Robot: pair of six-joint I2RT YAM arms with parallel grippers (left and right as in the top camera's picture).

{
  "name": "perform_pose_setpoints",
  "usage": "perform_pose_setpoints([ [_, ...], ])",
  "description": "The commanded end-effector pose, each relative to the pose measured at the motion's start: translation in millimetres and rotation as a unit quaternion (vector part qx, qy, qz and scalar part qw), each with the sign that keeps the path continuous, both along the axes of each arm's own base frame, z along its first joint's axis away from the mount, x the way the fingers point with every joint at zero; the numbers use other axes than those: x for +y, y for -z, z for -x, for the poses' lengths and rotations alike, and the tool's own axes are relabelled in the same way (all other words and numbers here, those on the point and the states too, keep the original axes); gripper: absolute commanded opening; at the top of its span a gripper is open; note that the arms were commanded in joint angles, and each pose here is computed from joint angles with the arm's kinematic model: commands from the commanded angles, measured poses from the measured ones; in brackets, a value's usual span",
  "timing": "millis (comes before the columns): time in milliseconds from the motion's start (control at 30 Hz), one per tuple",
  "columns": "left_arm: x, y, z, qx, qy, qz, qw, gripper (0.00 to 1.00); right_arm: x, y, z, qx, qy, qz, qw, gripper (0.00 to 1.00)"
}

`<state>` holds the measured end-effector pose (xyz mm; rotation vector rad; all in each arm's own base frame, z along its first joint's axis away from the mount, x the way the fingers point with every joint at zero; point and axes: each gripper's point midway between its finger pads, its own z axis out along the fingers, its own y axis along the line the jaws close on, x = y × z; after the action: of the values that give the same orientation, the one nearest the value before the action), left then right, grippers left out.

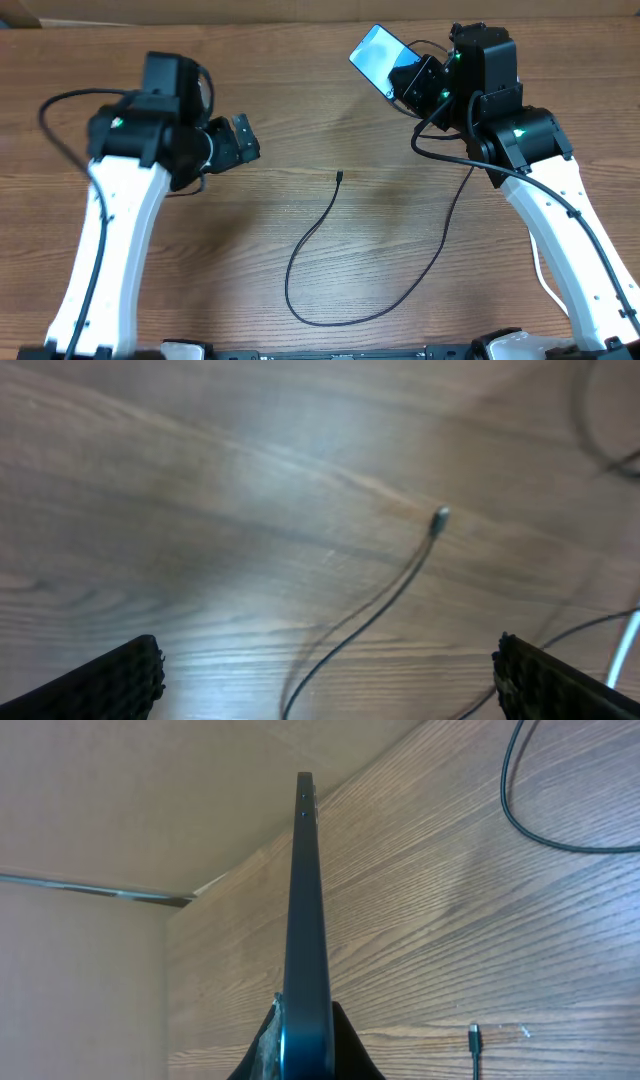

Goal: Plug charger to phone and switch on socket
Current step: 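Lift the phone with the right gripper and pull the left arm back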

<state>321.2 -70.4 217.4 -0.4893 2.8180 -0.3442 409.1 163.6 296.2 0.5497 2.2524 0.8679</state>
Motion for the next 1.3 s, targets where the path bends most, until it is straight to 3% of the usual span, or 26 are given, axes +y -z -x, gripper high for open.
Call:
perform_pose_setpoints([
  [0, -13.7, -7.6, -5.6, -0.022, 0.03, 0.029, 0.999, 0.98, 0.4, -15.7, 0.6, -0.015, 0.001, -0.015, 1.0, 0.04],
  [167, -9.8, -44.0, 0.0, -0.081, 0.03, 0.027, 0.996, 0.98, -1.6, -13.6, 0.0, -0.013, 0.004, -0.011, 1.0, 0.04],
  [433, 33.2, -78.9, 69.2, -0.116, -0.004, -0.059, 0.992, 0.97, -2.7, -10.5, -2.6, -0.01, 0.007, -0.01, 1.0, 0.04],
  [600, 37.9, -82.2, 101.2, -0.163, -0.017, -0.048, 0.985, 0.97, -1.2, -10.4, -5.3, -0.01, 0.008, -0.017, 1.0, 0.04],
  [767, 38.8, -59.1, 113.7, -0.203, -0.051, -0.019, 0.978, 0.98, 0.9, -15.1, -7.5, -0.02, 0.005, -0.022, 1.0, 0.04],
  [933, 28.9, -53.0, 97.5, -0.273, -0.043, 0.013, 0.961, 0.93, 1.2, -14.2, -6.7, -0.018, 0.003, -0.022, 1.0, 0.04],
  [1033, 13.5, -66.9, 72.6, -0.327, -0.034, 0.059, 0.943, 1.0, 4.8, -15.1, -4.9, -0.017, -0.007, -0.029, 0.999, 0.04],
  [1167, 5.4, -89.8, 31.0, -0.382, -0.097, 0.139, 0.909, 1.0, 13.6, -17.5, -0.5, -0.014, -0.031, -0.045, 0.998, 0.04],
  [1267, -0.3, -88.4, 6.8, -0.368, -0.151, 0.201, 0.895, 1.0, 19.1, -19.8, 2.2, -0.011, -0.044, -0.059, 0.997, 0.04],
])
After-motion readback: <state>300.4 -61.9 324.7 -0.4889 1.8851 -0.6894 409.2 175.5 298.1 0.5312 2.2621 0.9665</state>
